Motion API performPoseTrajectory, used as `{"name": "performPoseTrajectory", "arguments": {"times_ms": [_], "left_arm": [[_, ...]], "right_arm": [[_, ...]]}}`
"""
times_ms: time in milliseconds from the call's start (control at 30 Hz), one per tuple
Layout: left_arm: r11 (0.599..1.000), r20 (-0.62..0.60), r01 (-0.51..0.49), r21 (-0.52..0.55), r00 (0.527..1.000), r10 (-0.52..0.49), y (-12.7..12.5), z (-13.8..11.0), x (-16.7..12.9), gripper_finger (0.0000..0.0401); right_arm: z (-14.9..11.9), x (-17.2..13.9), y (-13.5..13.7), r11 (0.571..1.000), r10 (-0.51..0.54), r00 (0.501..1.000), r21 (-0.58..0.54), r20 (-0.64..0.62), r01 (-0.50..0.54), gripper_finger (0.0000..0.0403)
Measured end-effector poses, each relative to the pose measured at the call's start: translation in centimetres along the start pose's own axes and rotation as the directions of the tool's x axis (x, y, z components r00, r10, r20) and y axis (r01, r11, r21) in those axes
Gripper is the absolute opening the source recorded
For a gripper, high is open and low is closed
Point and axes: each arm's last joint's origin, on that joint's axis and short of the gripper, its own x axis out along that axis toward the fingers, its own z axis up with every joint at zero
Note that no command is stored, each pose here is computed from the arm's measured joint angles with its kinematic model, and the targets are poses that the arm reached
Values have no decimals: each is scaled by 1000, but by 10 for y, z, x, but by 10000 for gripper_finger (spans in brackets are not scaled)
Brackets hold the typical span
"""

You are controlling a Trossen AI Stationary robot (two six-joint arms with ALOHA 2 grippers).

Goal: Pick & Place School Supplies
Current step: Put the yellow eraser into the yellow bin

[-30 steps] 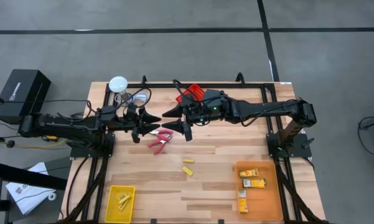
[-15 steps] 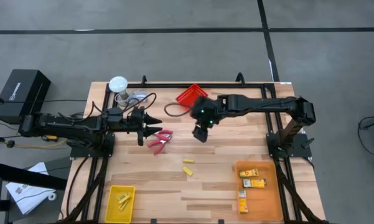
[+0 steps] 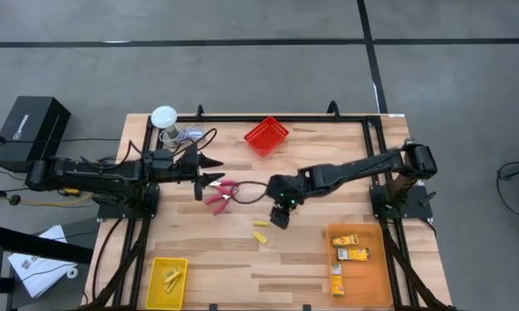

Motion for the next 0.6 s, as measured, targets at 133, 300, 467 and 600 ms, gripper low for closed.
{"name": "performPoseTrajectory", "arguments": {"times_ms": [133, 300, 467, 600], "left_arm": [[1000, -7, -31, -1, 999, 31, 6, 0, 0, 181], [998, -9, -64, 0, 998, 64, 12, 0, -1, 181], [998, -8, -68, -2, 998, 68, 14, 1, -3, 181], [998, -9, -68, -2, 998, 68, 14, 1, -3, 181]], "right_arm": [[-6, 23, 3, 1000, 8, 1000, 28, -8, -8, 235], [-10, 52, 12, 998, 69, 997, 11, -32, -69, 235], [-11, 70, 13, 997, 82, 995, 7, -57, -82, 235], [-12, 74, 13, 996, 89, 994, 3, -67, -89, 235]]}}
